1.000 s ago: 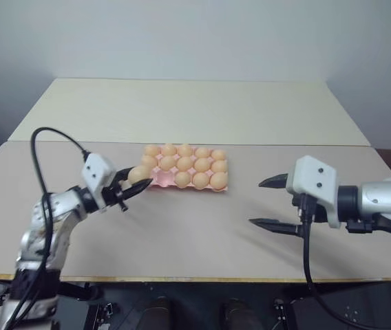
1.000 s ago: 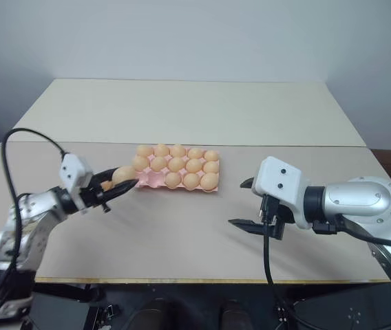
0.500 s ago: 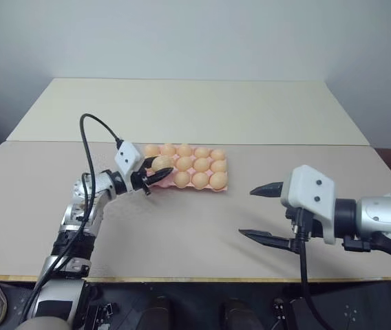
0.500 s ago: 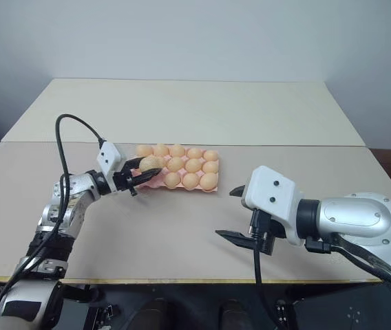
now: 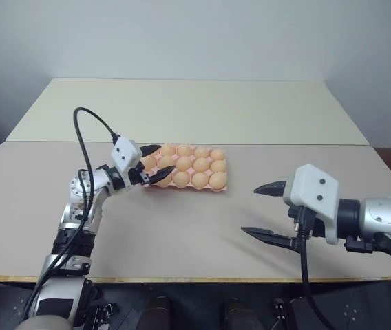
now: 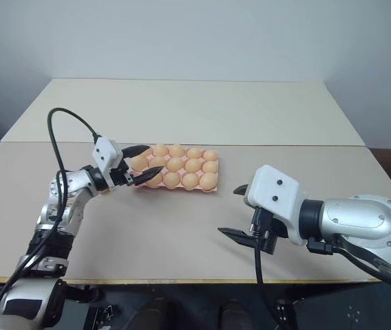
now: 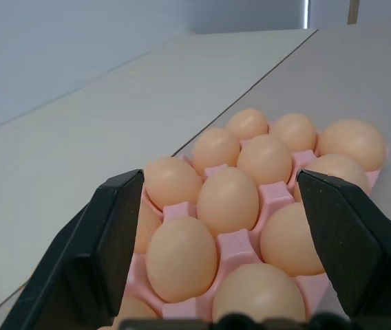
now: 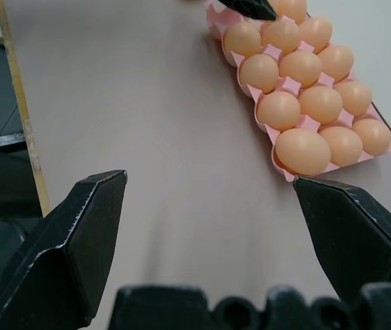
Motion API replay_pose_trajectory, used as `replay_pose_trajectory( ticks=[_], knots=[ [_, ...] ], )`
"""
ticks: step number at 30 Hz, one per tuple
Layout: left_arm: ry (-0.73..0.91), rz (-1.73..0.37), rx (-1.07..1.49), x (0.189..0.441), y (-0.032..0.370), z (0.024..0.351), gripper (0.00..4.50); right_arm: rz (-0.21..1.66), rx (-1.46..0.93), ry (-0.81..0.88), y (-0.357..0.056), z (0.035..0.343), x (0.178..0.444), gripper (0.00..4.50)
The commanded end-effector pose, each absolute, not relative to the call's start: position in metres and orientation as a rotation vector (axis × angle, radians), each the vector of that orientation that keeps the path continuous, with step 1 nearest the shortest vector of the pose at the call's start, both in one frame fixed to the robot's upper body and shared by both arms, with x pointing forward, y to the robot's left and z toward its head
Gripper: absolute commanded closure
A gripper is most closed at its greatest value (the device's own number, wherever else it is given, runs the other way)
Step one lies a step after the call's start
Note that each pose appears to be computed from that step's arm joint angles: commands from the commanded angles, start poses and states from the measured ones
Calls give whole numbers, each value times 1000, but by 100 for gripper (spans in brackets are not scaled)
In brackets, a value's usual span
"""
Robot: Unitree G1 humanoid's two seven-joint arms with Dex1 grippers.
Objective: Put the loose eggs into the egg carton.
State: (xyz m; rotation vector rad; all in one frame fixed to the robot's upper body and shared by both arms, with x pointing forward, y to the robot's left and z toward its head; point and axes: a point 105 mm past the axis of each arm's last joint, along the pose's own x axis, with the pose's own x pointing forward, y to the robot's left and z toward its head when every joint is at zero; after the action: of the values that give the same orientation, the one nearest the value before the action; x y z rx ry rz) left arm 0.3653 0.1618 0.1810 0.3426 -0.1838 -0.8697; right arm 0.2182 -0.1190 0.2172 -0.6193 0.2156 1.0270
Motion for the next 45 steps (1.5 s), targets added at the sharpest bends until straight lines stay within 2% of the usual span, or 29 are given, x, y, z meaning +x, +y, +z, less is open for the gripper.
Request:
replay_pose_trajectory(
  ticks=[1,6,11,17,20,26,30,39,45],
  knots=[
    [-194,-843,451,342,186,204,64,1037,-631,165,-119,228,218,0],
    [-32,-870,607,293,225,207,64,1023,-619,148,-122,233,226,0],
    [130,-802,664,251,264,209,64,1051,-625,146,-125,235,229,0],
    [203,-684,671,230,284,208,64,1094,-653,129,-125,235,229,0],
    [231,-595,663,237,290,206,64,1087,-662,126,-125,234,233,0],
    [219,-388,596,279,298,199,64,1079,-676,127,-124,233,237,0],
    [204,-285,442,312,294,189,64,1070,-681,137,-126,233,237,0],
    [208,-258,292,356,268,152,64,1030,-693,136,-129,234,237,0],
    [253,-253,297,367,263,131,64,990,-683,122,-130,240,236,0]
  ],
)
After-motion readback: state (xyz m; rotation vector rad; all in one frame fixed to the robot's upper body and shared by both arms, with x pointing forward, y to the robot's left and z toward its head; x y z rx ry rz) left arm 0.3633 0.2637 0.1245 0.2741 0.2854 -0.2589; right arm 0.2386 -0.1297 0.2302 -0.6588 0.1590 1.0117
